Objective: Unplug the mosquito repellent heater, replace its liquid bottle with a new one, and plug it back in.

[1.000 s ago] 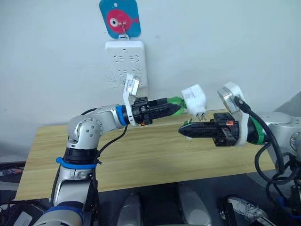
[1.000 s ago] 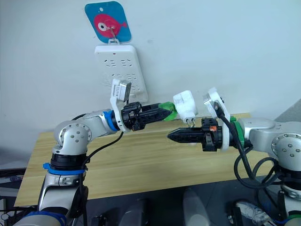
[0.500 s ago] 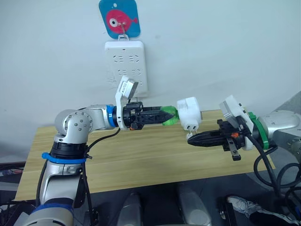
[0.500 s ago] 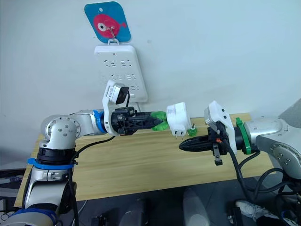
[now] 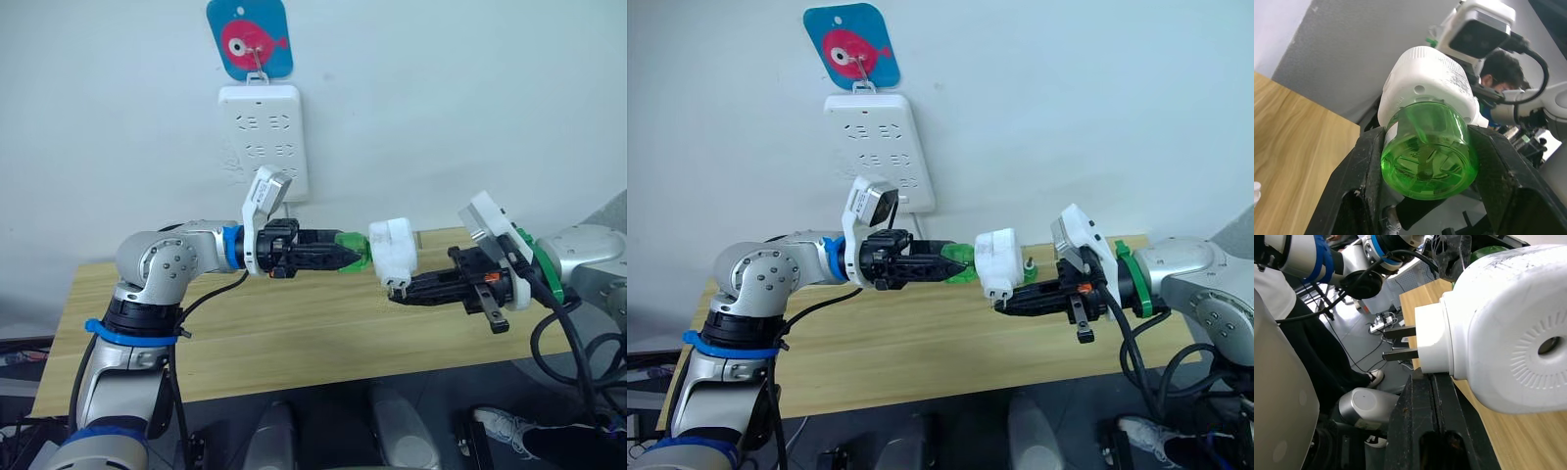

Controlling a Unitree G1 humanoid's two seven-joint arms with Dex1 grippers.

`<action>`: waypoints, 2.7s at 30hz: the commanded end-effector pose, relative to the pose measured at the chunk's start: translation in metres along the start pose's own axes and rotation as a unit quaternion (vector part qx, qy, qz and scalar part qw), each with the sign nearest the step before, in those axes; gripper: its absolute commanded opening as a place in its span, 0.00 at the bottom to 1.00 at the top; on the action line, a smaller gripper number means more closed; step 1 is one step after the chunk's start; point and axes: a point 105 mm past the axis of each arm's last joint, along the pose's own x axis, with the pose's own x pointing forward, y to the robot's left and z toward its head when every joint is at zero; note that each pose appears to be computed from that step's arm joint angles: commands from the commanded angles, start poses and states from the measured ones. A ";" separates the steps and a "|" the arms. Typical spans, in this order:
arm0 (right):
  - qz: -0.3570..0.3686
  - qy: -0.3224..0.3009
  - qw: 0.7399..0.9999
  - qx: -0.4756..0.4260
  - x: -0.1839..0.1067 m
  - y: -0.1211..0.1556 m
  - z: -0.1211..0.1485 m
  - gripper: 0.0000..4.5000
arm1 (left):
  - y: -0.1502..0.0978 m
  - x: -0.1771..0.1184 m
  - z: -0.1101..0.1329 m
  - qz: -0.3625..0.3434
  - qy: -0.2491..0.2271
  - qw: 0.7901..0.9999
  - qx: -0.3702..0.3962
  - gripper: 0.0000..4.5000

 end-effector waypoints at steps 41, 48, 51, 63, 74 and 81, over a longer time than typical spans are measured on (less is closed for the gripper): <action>0.000 -0.006 1.000 -0.022 0.008 0.011 0.013 0.00 | 0.006 0.006 0.000 0.017 -0.035 0.999 -0.008 0.50; -0.040 0.051 0.997 -0.048 -0.008 0.008 -0.025 0.26 | 0.003 -0.005 0.003 -0.017 -0.095 0.985 -0.141 0.50; -0.055 0.067 0.994 -0.060 -0.019 0.006 -0.032 0.51 | 0.004 -0.011 0.003 -0.023 -0.107 0.976 -0.186 0.50; -0.099 0.050 0.983 -0.148 -0.044 -0.014 0.005 1.00 | 0.000 -0.023 -0.018 -0.027 -0.053 0.968 -0.243 0.50; -0.046 0.025 0.967 -0.250 -0.010 -0.010 0.032 1.00 | -0.001 -0.020 -0.016 -0.037 -0.044 0.970 -0.235 0.50; -0.026 0.043 0.946 -0.321 0.006 -0.010 0.031 1.00 | -0.004 -0.017 -0.014 -0.046 -0.043 0.971 -0.230 0.50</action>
